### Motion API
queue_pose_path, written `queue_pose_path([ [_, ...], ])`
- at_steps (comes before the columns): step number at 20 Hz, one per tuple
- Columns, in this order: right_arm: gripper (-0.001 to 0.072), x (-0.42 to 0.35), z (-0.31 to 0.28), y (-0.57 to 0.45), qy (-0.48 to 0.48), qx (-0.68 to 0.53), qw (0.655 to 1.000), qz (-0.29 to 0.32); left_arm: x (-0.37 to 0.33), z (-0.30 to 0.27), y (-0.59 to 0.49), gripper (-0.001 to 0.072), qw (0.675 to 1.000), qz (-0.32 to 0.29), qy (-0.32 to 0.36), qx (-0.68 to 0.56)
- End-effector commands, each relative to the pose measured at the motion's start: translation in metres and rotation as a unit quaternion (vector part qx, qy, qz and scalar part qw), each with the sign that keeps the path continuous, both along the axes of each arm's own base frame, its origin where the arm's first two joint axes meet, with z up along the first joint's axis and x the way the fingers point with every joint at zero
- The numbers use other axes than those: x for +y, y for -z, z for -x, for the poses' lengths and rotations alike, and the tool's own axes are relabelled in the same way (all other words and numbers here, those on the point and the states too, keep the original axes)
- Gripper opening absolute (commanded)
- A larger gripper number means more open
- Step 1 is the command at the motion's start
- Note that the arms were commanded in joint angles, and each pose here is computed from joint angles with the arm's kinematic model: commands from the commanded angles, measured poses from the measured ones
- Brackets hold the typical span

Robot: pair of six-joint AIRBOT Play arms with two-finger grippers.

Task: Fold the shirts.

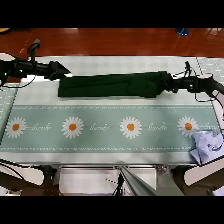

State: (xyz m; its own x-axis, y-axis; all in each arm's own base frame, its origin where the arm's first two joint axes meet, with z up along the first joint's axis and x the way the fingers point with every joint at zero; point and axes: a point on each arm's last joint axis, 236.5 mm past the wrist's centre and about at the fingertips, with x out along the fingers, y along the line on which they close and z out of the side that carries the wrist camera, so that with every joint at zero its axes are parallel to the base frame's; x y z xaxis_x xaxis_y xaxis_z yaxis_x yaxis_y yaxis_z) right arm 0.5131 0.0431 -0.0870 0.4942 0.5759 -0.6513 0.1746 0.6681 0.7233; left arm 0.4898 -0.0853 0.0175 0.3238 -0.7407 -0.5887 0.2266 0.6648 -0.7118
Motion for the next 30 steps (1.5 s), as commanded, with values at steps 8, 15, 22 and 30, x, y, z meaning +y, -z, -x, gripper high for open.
queue_pose_path([
  [8, 0.0021, 0.022, 0.064, -0.101, -0.161, -0.047, 0.978, 0.127, -0.064, 0.009, -0.049, 0.0030, 0.991, 0.126, 0.040, -0.004],
  [15, 0.0021, 0.013, 0.119, -0.177, -0.152, -0.048, 0.961, 0.227, -0.169, 0.053, -0.042, 0.0028, 0.981, 0.127, 0.142, 0.027],
  [22, 0.0021, 0.029, 0.153, -0.234, -0.132, -0.092, 0.954, 0.255, -0.230, 0.106, -0.027, 0.0026, 0.971, 0.077, 0.216, 0.065],
  [30, 0.0021, 0.036, 0.182, -0.261, -0.127, -0.106, 0.953, 0.253, -0.319, 0.166, 0.011, 0.0027, 0.960, 0.049, 0.263, 0.085],
])
